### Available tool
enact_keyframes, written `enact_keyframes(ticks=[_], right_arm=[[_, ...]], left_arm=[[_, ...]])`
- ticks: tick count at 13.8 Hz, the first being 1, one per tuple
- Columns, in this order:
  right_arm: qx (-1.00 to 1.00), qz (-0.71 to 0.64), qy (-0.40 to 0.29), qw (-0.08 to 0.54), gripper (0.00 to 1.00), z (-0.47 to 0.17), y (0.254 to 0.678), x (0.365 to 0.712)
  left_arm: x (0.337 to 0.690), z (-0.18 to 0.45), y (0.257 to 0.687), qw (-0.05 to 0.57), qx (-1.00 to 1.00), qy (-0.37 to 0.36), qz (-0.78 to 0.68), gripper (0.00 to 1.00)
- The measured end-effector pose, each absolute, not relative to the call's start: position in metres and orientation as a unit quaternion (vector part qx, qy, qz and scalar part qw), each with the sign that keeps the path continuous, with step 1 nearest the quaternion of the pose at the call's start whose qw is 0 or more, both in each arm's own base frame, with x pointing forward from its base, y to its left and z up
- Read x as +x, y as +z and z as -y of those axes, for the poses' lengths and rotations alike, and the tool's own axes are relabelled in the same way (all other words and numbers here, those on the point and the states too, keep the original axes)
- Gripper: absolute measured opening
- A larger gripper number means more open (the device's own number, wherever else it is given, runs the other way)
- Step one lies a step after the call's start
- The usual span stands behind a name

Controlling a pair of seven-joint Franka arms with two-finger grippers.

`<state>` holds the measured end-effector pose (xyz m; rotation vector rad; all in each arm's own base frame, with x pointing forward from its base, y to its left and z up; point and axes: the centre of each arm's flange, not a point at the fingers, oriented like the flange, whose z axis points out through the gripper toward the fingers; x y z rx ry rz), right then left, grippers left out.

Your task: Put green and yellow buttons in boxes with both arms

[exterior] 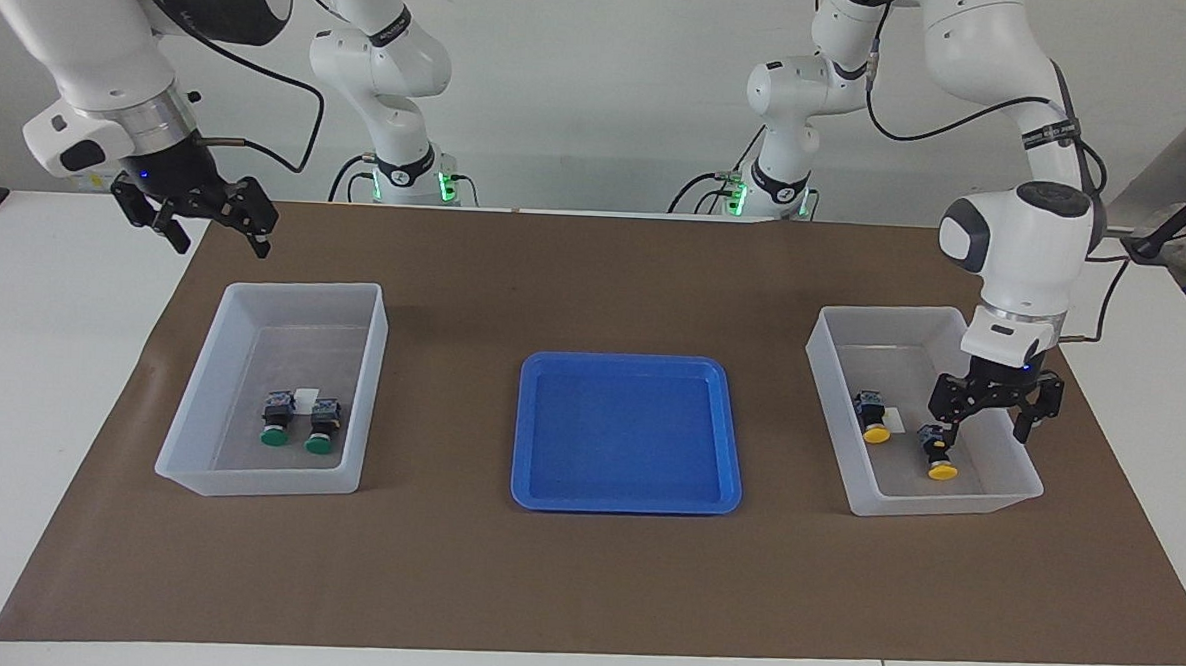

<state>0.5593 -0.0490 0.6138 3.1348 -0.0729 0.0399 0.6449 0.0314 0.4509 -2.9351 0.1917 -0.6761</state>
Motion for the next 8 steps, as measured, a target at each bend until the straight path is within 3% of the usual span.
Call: enact_keyframes(ticks=[4, 8], right_arm=[[1.000, 0.007, 0.002, 0.008, 1.00, 0.010, 0.603, 0.561], [1.000, 0.008, -0.002, 0.008, 1.00, 0.004, 0.600, 0.560]], left_arm=[[0.644, 0.022, 0.539, 0.061, -0.977, -0.181, -0.090, 1.00], [0.584, 0.050, 0.606, 0.064, -0.986, -0.112, -0.102, 1.00]])
